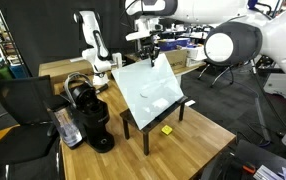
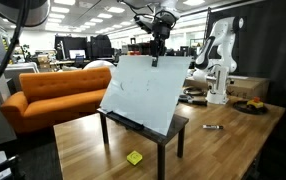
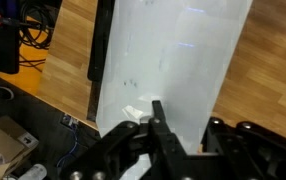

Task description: Put the whiteboard on the table

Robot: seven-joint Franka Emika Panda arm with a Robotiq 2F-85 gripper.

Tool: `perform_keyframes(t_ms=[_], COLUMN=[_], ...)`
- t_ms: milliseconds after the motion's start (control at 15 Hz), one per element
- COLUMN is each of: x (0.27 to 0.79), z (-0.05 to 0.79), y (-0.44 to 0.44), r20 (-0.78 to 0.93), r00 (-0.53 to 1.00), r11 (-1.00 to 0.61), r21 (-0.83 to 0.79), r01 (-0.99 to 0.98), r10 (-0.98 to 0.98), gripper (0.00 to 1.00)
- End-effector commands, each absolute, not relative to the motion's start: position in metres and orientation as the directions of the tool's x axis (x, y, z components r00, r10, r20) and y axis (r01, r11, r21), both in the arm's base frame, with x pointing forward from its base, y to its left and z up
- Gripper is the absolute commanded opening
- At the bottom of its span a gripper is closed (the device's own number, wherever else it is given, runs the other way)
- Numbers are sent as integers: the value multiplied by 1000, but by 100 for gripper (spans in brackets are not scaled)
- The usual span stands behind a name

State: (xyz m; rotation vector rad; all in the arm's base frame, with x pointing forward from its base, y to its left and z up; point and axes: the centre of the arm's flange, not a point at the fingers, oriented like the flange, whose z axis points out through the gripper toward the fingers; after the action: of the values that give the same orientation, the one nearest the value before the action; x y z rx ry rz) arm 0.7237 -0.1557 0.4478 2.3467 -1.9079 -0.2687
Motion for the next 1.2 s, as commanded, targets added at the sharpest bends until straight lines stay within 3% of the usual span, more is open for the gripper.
perform_keyframes(t_ms=[0,1133], x=[739,697], z=[461,507], y=[-152,-107], r20=[-97,-58], r00=[204,350], r11=[-220,-354], r21=[204,203], r01=[-954,-913], r10=[-974,-935], gripper=[7,2])
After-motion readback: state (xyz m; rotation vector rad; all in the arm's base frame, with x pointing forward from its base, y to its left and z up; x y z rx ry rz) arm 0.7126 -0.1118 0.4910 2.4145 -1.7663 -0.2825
